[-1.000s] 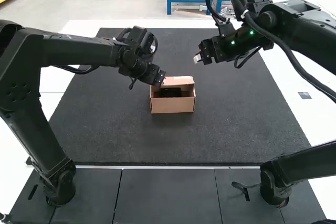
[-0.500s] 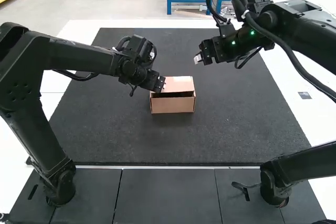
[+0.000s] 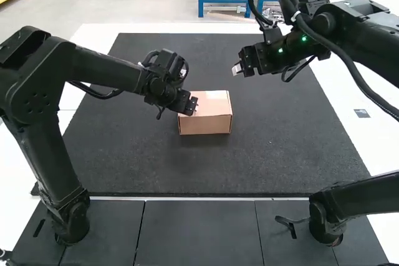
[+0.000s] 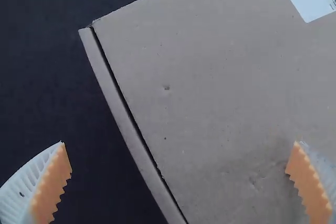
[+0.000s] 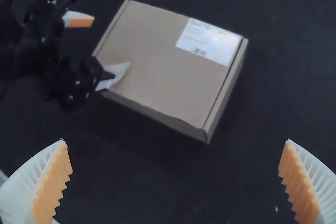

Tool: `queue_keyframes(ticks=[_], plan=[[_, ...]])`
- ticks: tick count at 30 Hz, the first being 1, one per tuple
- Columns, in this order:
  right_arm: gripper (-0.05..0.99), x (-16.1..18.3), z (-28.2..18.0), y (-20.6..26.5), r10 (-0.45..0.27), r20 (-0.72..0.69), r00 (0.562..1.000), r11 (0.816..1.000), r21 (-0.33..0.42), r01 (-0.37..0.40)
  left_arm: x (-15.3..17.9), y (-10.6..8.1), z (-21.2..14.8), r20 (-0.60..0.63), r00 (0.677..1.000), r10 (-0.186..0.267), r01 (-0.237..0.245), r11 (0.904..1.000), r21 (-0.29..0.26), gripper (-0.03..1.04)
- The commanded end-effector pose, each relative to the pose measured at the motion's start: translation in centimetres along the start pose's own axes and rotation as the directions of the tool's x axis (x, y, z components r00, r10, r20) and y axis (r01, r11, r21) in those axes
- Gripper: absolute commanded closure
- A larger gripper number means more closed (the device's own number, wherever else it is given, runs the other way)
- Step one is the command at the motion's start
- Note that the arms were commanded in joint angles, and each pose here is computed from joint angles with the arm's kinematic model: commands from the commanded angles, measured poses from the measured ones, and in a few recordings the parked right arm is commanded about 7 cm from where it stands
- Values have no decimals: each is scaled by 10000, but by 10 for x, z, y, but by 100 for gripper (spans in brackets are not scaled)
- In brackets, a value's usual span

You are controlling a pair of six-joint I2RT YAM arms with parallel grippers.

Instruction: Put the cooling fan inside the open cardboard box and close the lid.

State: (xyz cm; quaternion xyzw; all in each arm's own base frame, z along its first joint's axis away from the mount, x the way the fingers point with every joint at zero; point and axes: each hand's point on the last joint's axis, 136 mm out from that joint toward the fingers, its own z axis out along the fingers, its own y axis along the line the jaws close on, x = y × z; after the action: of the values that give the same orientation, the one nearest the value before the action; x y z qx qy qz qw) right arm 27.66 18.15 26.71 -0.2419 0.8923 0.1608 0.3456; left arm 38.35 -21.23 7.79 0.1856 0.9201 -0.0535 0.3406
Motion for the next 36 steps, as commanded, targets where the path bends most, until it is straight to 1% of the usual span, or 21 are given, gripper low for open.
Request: queue_keyframes(ticks=[1,4,6,10,12,15,17,20,22,24,26,28,30,32,36], plan=[[3,-8,-16,3,86,497,9987,9999,-97,-82,29,0,6,-774,9969,169,-174,9998,-53,4],[3,-7,-16,2,173,498,9986,9998,-90,-169,22,2,-2,-653,9978,127,-131,9999,-67,4],[3,-7,-19,1,199,578,9981,9998,-58,-196,4,2,-17,-167,9998,-55,54,10000,-43,4],[3,-10,-23,0,191,828,9964,9998,31,-194,-37,6,-54,1093,9938,-203,204,9998,0,4],[3,-15,-25,-1,215,1107,9936,9997,118,-229,-50,14,-70,1587,9869,-306,338,9993,-172,4],[3,-23,-31,-5,288,1668,9856,9990,291,-341,-60,30,-87,2040,9776,-511,603,9974,-392,4],[3,-21,-31,-6,376,1783,9833,9985,317,-440,-63,42,-97,2239,9723,-665,812,9951,-571,4],[3,-28,-33,-15,442,2361,9707,9964,595,-599,-66,55,-109,2556,9633,-823,1048,9916,-755,4],[3,-31,-34,-23,462,2661,9628,9939,846,-711,-67,65,-117,2772,9576,-782,1085,9895,-956,4],[3,-37,-34,-34,469,3074,9504,9885,1224,-884,-70,73,-127,3084,9481,-770,1154,9874,-1082,4],[3,-33,-31,-42,527,3116,9488,9851,1395,-1005,-73,81,-140,3503,9338,-727,1216,9853,-1196,4],[3,-30,-29,-50,374,3257,9447,9824,1613,-945,-79,89,-152,4119,9090,-633,1284,9828,-1324,4],[3,-31,-32,-59,330,3677,9294,9779,1803,-1060,-83,95,-164,4644,8843,-492,1308,9807,-1450,4],[3,-33,-37,-68,292,4147,9095,9728,1974,-1213,-84,99,-176,5061,8610,-508,1447,9783,-1480,4],[3,-26,-43,-84,384,4694,8822,9614,2233,-1606,-75,102,-187,5430,8383,-492,1641,9725,-1654,4]])
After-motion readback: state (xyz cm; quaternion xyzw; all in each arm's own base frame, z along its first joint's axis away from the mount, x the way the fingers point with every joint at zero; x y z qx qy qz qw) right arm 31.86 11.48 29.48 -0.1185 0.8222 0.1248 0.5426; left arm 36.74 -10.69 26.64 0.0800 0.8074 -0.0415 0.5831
